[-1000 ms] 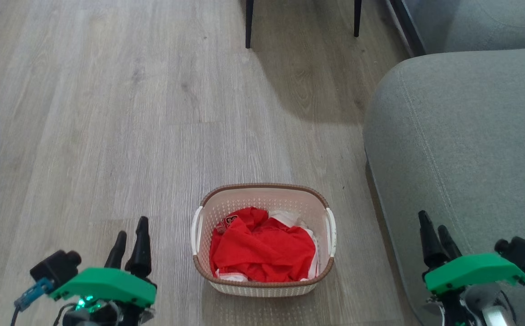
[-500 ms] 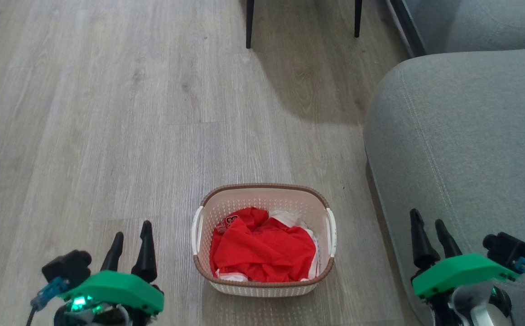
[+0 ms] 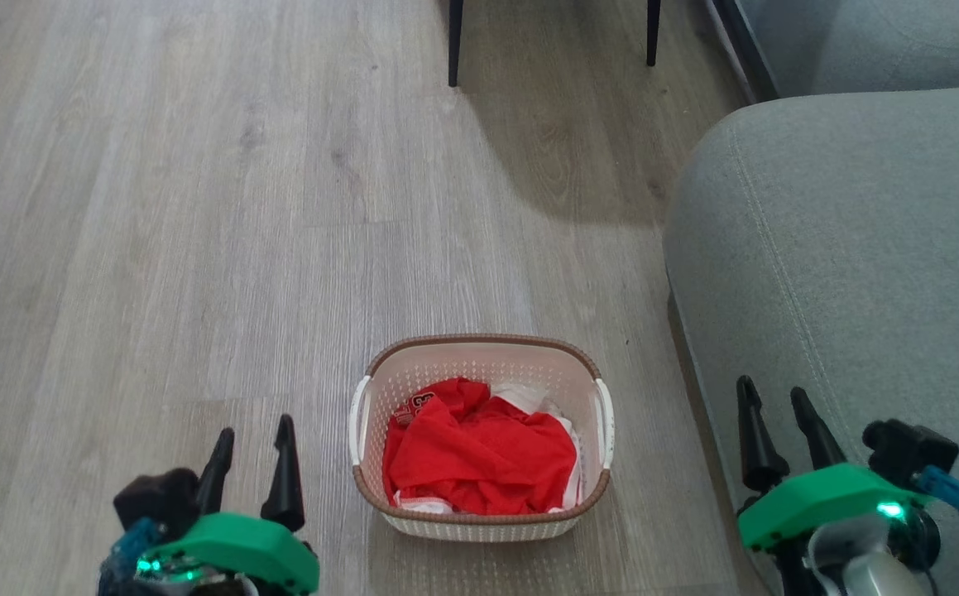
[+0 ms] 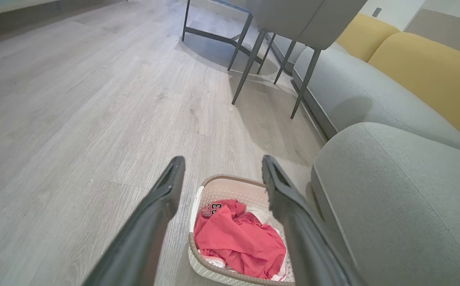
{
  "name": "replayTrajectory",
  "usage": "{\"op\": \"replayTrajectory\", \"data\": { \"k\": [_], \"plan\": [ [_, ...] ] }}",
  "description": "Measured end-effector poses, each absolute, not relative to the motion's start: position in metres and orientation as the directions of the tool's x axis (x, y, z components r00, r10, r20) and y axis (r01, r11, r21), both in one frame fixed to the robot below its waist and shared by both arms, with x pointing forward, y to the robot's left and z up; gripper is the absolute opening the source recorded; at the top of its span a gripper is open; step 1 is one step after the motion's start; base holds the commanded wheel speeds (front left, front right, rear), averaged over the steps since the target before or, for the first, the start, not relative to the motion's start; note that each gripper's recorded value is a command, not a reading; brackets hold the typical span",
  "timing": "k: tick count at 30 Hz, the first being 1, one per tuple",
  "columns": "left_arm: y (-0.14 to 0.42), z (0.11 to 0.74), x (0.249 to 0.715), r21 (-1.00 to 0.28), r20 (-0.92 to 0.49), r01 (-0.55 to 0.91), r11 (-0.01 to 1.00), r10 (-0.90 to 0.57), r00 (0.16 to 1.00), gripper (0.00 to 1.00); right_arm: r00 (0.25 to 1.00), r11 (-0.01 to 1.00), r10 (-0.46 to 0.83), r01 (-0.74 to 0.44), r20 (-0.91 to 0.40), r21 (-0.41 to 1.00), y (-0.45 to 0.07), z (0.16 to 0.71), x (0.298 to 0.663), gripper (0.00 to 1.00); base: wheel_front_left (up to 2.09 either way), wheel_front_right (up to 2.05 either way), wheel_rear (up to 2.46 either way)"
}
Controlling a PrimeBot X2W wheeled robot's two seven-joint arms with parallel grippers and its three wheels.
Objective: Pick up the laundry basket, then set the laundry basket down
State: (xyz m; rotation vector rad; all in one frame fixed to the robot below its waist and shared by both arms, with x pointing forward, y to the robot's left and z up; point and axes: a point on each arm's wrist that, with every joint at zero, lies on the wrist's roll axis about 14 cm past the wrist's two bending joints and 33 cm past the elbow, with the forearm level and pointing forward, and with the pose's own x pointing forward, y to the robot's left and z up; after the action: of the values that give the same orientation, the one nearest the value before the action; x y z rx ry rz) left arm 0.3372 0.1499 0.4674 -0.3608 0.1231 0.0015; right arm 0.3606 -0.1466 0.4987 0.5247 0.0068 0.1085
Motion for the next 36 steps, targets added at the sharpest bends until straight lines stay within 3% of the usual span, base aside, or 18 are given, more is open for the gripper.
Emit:
{"op": "replayTrajectory", "data": {
  "k": [36],
  "plan": [
    [0.132, 0.482, 0.332, 0.016, 0.001, 0.090, 0.996, -0.090, 0.996, 1.00, 0.965, 0.956, 0.246, -0.257, 0.093, 0.139, -0.111, 0.510, 0.357, 1.00, 0.00, 0.00, 0.00]
  ]
}}
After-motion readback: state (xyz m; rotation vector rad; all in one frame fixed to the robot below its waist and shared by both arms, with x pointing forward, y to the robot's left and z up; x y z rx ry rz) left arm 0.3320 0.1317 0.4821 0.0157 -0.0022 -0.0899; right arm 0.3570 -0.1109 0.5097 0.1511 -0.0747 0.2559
